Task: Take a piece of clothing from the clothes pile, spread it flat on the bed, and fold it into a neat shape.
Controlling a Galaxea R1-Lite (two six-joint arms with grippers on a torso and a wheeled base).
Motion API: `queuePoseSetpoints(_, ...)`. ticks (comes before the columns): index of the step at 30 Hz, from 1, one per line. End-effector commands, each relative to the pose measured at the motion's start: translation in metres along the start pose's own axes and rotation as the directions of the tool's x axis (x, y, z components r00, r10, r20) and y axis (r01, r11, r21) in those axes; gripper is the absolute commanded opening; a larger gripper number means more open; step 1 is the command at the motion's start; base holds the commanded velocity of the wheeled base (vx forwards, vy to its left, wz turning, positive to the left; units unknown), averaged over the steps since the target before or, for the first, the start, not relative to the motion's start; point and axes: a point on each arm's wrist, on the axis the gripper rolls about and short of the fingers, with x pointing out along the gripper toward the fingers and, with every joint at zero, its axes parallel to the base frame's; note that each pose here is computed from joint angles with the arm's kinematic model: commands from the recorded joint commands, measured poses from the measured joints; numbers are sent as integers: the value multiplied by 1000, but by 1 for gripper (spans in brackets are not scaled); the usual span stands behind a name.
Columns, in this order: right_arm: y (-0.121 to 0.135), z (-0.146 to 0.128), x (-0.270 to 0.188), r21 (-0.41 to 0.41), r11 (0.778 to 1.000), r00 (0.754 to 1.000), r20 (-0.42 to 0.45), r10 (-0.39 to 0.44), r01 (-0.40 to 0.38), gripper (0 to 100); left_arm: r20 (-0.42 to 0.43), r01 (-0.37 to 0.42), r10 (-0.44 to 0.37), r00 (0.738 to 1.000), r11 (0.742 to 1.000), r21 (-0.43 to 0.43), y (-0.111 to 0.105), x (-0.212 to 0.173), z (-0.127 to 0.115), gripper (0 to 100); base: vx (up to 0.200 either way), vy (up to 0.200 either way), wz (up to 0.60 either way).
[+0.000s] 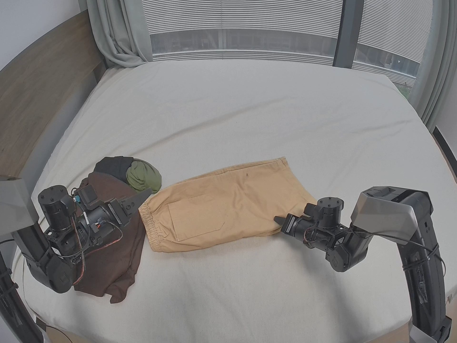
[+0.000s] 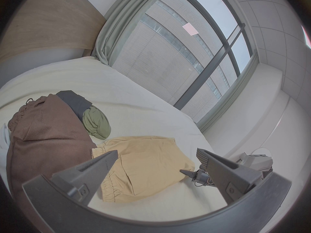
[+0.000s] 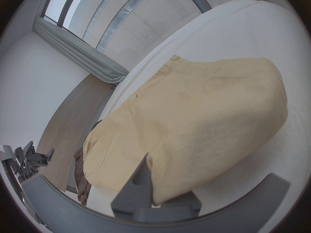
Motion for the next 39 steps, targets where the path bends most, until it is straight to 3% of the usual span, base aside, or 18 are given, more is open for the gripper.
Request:
queuePoseSetpoints(1,5,2,-4,-4,1000,1000,2,2,-2,0,-2,-1,1,1000,1000,-1,0,0,0,100,0,0,0)
queuePoseSetpoints(15,38,6,-56,-48,998,999,-35,-34,32,0,16,-10,10,1000,1000,-12,3,0,4,100,0,0,0)
queuePoseSetpoints(21,28,-8,-78,-58,992,989,-83,-121,116,0,24,-14,14,1000,1000,-12,6,0,6,100,0,0,0)
queuePoseSetpoints(28,11,-32,-107,-94,970,957,-166,-238,225,0,24,-18,18,1000,1000,-11,6,-1,6,100,0,0,0)
queuePoseSetpoints(33,6,-44,-123,-109,959,934,-220,-281,263,0,8,-2,2,1000,1000,-10,6,-2,4,100,0,0,0)
queuePoseSetpoints(39,3,-51,-133,-112,955,928,-229,-294,274,0,-25,46,-47,999,999,-16,5,-3,3,100,0,0,0)
